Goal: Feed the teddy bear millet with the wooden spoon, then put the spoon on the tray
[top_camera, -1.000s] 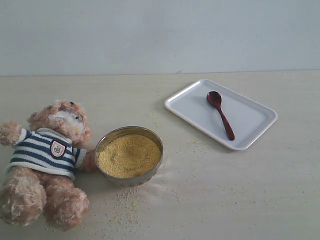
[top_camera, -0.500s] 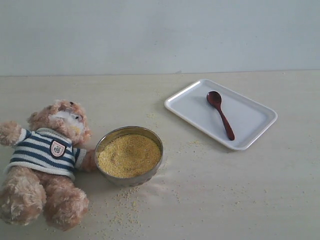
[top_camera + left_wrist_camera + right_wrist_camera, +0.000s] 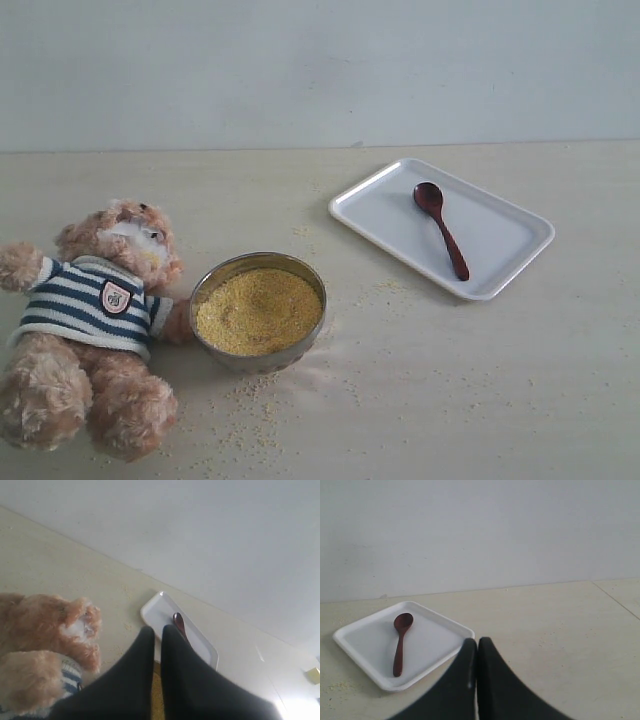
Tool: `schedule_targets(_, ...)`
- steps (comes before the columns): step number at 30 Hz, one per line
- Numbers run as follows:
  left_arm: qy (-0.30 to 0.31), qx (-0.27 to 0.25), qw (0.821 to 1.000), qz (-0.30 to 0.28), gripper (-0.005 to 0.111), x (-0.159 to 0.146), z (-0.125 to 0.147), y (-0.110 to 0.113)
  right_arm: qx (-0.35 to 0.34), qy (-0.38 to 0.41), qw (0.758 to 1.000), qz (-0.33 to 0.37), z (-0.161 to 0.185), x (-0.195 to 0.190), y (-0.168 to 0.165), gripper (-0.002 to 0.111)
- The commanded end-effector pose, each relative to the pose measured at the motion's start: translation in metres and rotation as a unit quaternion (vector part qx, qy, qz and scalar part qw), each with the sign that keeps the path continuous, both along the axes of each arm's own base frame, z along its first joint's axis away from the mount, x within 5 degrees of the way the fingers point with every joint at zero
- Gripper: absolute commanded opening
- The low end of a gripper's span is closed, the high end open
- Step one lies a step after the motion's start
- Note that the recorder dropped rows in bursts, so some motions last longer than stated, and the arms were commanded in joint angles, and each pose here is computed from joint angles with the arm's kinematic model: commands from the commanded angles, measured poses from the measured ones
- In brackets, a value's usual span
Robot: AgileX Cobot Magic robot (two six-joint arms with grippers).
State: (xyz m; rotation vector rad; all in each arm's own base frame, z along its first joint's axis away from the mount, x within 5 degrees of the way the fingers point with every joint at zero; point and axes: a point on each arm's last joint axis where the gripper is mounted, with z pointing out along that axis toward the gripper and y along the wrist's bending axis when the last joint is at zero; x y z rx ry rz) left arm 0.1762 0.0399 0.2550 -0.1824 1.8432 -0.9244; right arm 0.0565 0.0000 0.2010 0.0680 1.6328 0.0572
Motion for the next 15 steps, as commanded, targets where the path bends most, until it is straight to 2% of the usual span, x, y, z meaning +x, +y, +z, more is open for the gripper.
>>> schedule_targets(1, -0.009, -0.002, 1.0, 0.0, 0.005, 0.0, 0.003, 0.0, -0.001, -0.002, 1.0, -0.004, -0.001, 0.0, 0.0, 0.0)
schedule_targets(9, -0.049, 0.063, 0.997, -0.012, 0.005, -0.01, 0.021, -0.026, -0.003, -0.002, 1.0, -0.004, -0.001, 0.0, 0.0, 0.0)
schedule_targets(15, -0.065, 0.136, 0.988, 0.012, 0.005, -0.014, 0.029, -0.048, -0.003, -0.002, 1.0, -0.004, -0.001, 0.0, 0.0, 0.0)
